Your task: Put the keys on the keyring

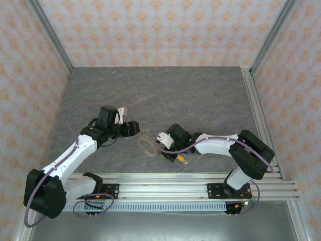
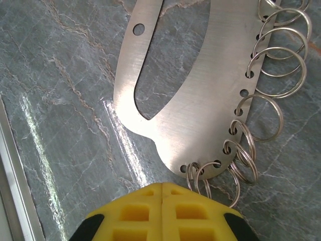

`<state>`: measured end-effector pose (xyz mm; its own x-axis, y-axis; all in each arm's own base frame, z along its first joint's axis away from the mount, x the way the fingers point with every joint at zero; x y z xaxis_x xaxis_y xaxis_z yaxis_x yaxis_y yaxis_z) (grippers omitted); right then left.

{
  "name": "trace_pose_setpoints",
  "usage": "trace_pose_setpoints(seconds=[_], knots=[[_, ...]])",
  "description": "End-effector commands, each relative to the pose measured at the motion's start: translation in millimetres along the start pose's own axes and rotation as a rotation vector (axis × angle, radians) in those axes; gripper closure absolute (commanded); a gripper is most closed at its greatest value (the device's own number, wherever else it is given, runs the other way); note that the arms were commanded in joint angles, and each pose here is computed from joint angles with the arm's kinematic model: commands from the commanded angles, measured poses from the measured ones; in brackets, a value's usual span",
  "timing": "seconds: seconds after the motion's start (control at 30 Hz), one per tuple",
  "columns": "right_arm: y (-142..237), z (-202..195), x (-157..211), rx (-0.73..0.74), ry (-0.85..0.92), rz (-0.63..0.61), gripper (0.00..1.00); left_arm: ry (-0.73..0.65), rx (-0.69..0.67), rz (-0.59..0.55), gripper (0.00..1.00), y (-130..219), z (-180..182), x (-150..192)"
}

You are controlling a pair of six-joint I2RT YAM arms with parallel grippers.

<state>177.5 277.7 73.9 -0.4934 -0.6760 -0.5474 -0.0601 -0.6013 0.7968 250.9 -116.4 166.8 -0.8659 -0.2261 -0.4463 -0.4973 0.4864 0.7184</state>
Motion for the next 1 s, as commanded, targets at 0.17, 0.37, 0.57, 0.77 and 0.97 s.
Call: trace_pose_setpoints(seconds=[0.17, 0.37, 0.57, 0.77, 0.97], knots=[[7.4, 3.5, -2.2, 0.007, 0.05, -0.023, 1.0, -0.018, -0.045, -0.007, 0.32, 5.2, 5.0, -2.9], [9.6, 6.0, -3.8, -0.008, 0.04, -0.035, 0.87, -0.018, -0.041, -0.014, 0.32, 6.1, 4.5, -3.8], [29.1, 11.3, -12.1, 0.005, 0.021, -0.152, 0.26, -0.017, -0.025, -0.02, 0.32, 6.3, 2.2, -4.2], [35.7, 15.0, -12.8, -0.005, 0.026, -0.169, 0.14, -0.022, -0.008, -0.037, 0.32, 9.3, -0.7, -5.7], [29.2, 16.0, -14.6, -0.034, 0.018, -0.129, 0.55, -0.024, 0.008, -0.051, 0.32, 13.6, -4.5, -7.4]])
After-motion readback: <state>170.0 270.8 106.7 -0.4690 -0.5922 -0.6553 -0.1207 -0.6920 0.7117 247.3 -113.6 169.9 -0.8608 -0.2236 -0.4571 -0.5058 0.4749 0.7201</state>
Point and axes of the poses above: each hand's point on the last joint's axis, 136 mm out from that joint toward the fingers, its own y axis back along the fingers, its own z axis along the line the jaws close on, x = y × z, the point moved 5 cm from there along y, back along the fingers
